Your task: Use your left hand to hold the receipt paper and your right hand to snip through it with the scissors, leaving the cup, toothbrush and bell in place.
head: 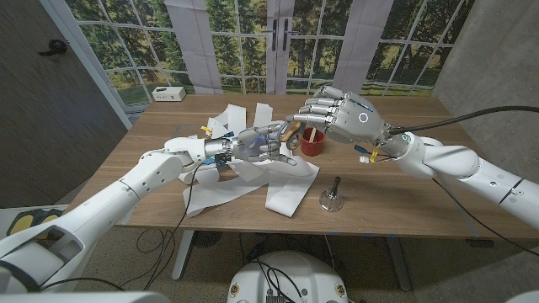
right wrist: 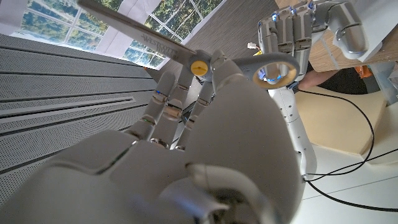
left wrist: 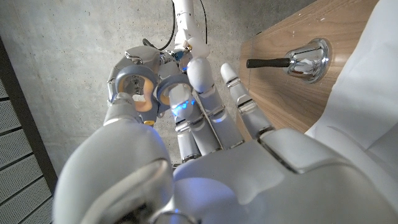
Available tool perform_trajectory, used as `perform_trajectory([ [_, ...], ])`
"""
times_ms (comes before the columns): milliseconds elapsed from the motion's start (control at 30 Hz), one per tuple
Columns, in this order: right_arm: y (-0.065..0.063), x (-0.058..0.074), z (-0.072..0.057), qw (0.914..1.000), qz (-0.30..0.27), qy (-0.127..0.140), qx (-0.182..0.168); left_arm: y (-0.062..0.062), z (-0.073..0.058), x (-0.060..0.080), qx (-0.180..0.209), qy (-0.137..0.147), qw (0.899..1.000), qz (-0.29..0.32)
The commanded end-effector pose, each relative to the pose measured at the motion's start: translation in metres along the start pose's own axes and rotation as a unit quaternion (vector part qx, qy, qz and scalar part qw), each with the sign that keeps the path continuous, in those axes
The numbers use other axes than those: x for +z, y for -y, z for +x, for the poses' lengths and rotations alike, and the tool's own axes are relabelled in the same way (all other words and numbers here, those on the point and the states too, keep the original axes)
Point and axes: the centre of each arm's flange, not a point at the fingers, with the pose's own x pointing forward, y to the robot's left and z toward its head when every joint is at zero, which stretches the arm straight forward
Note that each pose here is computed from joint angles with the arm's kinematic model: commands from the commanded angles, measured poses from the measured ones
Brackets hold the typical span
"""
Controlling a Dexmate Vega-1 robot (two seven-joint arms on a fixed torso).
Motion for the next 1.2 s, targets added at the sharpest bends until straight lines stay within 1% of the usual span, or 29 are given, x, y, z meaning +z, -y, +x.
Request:
perform_trajectory([
  [33,-0.003,0.002,0.0,1.0,0.0,0.004,0.0,-0.001,0.003,-0.001,-0.002,-0.001,1.0,0.0],
  [367,-0.001,0.003,0.004,1.0,0.001,0.007,0.0,0.001,0.003,-0.004,0.007,0.0,1.0,0.003],
  [600,-0.002,0.003,0.007,1.0,0.001,0.009,0.002,0.006,0.003,-0.001,0.035,-0.009,0.999,0.017],
  [733,-0.004,0.004,0.009,0.9999,-0.001,0.011,0.005,0.008,0.002,0.003,0.049,-0.012,0.998,0.028],
  [1067,-0.009,0.005,0.011,0.9999,-0.003,0.01,0.008,0.009,0.004,0.005,0.035,-0.01,0.999,0.032],
  [1200,-0.011,0.004,0.012,0.9999,-0.005,0.008,0.012,0.009,0.004,0.005,0.035,-0.01,0.999,0.034],
])
